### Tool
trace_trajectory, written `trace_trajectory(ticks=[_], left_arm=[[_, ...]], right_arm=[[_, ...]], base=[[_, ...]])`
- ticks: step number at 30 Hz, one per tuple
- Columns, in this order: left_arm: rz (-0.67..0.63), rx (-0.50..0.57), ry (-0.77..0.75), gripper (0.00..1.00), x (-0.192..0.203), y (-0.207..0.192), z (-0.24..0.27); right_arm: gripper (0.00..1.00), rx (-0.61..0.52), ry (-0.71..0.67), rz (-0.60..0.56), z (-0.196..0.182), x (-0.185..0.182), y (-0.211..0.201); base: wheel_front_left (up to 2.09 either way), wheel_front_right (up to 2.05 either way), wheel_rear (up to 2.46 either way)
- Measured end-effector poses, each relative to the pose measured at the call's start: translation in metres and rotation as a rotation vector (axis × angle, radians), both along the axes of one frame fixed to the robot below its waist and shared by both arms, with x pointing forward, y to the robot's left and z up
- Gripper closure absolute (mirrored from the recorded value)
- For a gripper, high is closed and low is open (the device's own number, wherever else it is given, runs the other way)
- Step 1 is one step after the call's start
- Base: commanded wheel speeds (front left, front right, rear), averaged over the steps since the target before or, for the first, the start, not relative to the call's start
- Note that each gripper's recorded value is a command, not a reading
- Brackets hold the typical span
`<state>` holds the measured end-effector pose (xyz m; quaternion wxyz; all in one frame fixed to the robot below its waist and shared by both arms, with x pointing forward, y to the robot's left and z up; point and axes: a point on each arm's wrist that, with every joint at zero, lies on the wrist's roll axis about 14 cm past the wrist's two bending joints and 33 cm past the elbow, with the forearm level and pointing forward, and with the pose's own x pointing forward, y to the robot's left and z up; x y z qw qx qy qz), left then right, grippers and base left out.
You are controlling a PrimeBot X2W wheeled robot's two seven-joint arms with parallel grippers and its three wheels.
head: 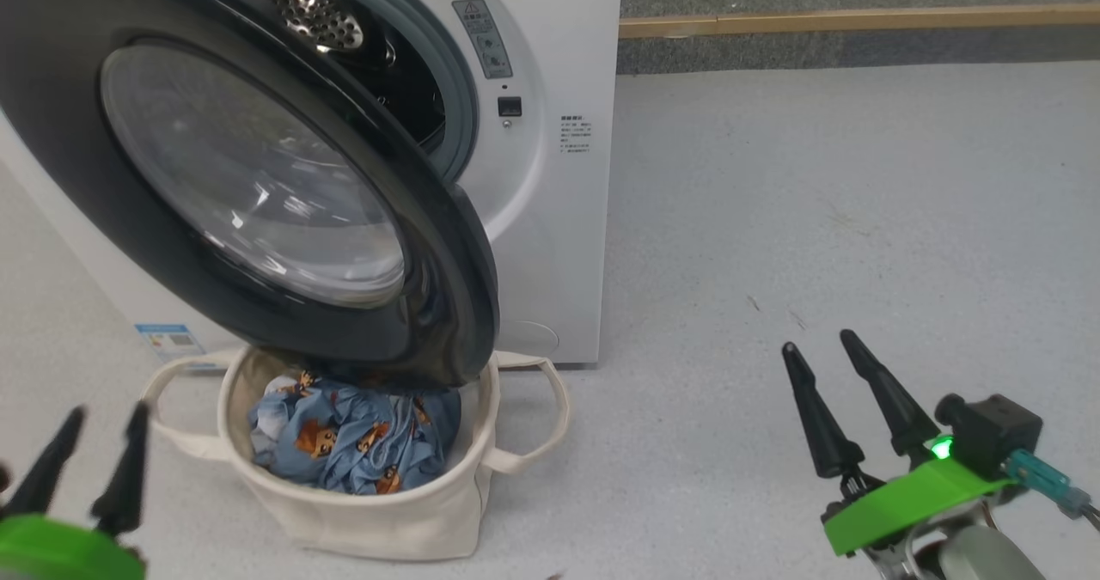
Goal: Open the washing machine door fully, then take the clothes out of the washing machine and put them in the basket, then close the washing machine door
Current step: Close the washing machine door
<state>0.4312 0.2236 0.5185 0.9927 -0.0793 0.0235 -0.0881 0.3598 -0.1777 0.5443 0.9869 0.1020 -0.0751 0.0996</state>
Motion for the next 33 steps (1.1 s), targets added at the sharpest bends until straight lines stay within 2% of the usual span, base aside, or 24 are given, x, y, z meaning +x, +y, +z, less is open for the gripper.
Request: trace_trajectory(ticks=[3, 9, 17, 31, 32, 33], left_arm=[[0.077, 0.021, -0.011, 0.00, -0.015, 0.025, 0.002], [0.153, 0.003, -0.053, 0.00, -0.028, 0.047, 0.011], [0.109, 0.029, -0.039, 0.00, -0.038, 0.033, -0.001], [0.090, 0.030, -0.056, 0.00, -0.039, 0.033, 0.002], [0.086, 0.028, -0.056, 0.00, -0.039, 0.033, 0.002], [0.086, 0.028, -0.055, 0.00, -0.039, 0.033, 0.002]], right_arm=[[0.00, 0.009, -0.007, -0.027, 0.001, -0.004, -0.007], [0.00, 0.023, 0.004, -0.065, -0.004, -0.011, -0.014], [0.00, 0.021, 0.013, -0.109, -0.009, -0.021, -0.027], [0.00, 0.029, 0.037, -0.111, -0.016, -0.021, -0.027], [0.85, 0.030, 0.042, -0.110, -0.017, -0.020, -0.027], [1.00, 0.033, 0.047, -0.111, -0.019, -0.020, -0.028]], base=[[0.00, 0.00, 0.00], [0.00, 0.00, 0.00], [0.00, 0.00, 0.00], [0.00, 0.00, 0.00], [0.00, 0.00, 0.00], [0.00, 0.00, 0.00]])
